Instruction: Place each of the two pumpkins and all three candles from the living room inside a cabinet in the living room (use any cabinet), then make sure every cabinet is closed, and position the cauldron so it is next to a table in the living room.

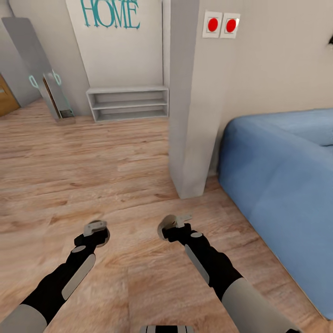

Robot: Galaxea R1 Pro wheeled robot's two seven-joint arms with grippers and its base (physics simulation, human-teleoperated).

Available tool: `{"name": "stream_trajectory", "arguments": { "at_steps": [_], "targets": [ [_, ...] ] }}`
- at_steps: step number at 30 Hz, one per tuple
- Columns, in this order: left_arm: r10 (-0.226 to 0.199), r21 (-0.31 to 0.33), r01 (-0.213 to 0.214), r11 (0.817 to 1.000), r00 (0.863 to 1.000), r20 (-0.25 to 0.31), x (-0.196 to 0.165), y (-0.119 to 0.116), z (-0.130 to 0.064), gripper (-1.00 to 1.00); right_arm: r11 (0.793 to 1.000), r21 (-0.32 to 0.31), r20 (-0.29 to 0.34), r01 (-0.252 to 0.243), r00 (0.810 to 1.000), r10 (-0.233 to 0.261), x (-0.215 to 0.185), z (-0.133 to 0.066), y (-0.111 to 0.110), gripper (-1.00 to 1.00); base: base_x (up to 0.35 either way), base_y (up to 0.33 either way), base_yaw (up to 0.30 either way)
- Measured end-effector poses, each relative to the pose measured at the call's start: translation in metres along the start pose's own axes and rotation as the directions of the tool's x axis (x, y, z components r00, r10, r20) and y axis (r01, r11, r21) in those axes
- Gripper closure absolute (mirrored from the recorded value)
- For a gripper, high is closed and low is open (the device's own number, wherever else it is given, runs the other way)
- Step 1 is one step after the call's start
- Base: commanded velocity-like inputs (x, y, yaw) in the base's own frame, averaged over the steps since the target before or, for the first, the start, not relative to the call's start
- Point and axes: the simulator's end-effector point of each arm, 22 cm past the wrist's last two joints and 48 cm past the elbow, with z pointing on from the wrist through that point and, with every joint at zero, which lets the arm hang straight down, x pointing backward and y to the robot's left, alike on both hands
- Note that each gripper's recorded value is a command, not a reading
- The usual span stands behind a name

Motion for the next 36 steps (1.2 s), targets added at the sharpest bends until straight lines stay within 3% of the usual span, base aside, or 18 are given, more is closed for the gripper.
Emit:
{"name": "stream_trajectory", "arguments": {
  "at_steps": [9,13,16,20,28,36],
  "targets": [
    [-0.007,0.012,0.006,1.0,0.999,0.032,-0.018,-0.004,-0.012,1.0,0.999,0.021,0.013,0.041,0.999,-0.041,-0.001,-0.007,0.003,1.0,0.0,0.0,0.04],
    [-0.014,0.016,0.013,1.0,0.999,0.037,-0.023,-0.008,-0.017,1.0,0.997,0.054,0.028,0.047,0.998,-0.049,0.003,-0.007,-0.006,1.0,0.0,0.0,0.115],
    [-0.002,-0.023,0.002,1.0,1.0,-0.004,-0.005,0.009,-0.012,1.0,0.992,0.119,0.059,0.045,0.997,-0.052,-0.002,-0.01,-0.02,1.0,0.0,0.0,0.091],
    [0.004,-0.054,-0.006,0.999,1.0,-0.028,0.004,0.023,-0.011,1.0,0.987,0.157,0.088,0.037,0.995,-0.051,-0.014,-0.016,-0.02,1.0,0.0,0.0,0.022],
    [-0.027,-0.075,0.025,0.997,1.0,-0.015,-0.011,0.036,-0.017,1.0,0.984,0.171,0.115,0.042,0.991,-0.062,-0.029,-0.027,-0.017,1.0,0.0,0.0,0.192],
    [-0.046,-0.079,0.046,0.996,0.999,0.01,-0.026,0.041,-0.025,1.0,0.983,0.166,0.152,0.082,0.982,-0.108,-0.044,-0.038,-0.006,1.0,0.0,0.0,0.268]
  ]
}}
